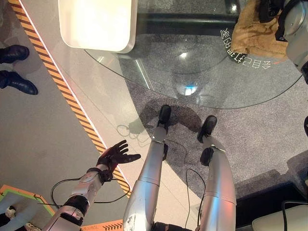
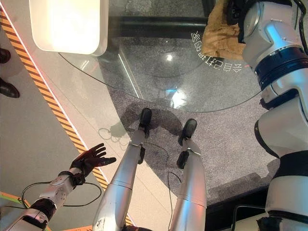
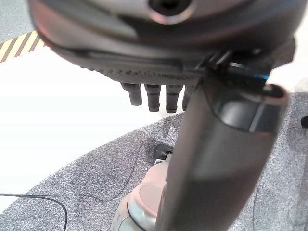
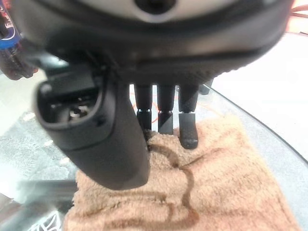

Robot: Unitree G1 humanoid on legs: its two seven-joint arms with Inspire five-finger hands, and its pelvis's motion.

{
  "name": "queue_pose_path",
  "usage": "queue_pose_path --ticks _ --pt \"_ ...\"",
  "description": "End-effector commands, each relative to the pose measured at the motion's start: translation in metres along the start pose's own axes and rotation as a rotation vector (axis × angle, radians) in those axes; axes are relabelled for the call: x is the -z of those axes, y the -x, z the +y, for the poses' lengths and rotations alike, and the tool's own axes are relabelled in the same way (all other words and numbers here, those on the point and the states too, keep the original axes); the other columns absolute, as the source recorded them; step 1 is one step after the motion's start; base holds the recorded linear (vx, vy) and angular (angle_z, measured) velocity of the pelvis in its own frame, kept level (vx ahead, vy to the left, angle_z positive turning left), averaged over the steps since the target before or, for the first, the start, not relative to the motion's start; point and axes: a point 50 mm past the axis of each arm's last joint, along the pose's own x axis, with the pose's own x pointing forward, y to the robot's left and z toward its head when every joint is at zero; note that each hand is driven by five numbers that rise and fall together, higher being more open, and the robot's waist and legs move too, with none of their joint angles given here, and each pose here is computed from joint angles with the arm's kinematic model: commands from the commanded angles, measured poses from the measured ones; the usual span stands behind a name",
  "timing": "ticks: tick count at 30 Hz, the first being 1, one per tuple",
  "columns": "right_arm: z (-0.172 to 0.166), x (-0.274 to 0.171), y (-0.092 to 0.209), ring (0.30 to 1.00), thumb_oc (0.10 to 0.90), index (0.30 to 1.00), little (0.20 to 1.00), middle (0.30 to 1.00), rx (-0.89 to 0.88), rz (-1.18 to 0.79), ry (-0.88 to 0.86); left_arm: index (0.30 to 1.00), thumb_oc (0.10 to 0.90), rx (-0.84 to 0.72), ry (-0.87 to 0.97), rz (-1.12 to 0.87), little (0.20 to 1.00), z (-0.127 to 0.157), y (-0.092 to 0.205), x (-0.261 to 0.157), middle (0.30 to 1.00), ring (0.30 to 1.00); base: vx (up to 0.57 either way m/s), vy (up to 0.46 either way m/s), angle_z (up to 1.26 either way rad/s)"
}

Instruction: Wipe the table with a cloth and put it in the basket.

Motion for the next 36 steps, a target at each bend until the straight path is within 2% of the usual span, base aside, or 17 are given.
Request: queue_pose_path --ticks 1,36 --pt "-0.003 0.003 0.002 0.9 0.8 0.9 0.9 0.9 0.0 -0.016 0.093 0.9 0.8 -0.106 -0.009 0.085 0.9 0.035 0.025 0.026 0.9 0.9 0.0 0.0 0.0" --pt "-0.016 0.012 0.011 0.9 0.8 0.9 0.9 0.9 0.082 -0.053 0.046 0.9 0.8 -0.143 0.017 0.062 0.9 0.049 0.032 0.021 0.9 0.9 0.0 0.0 0.0"
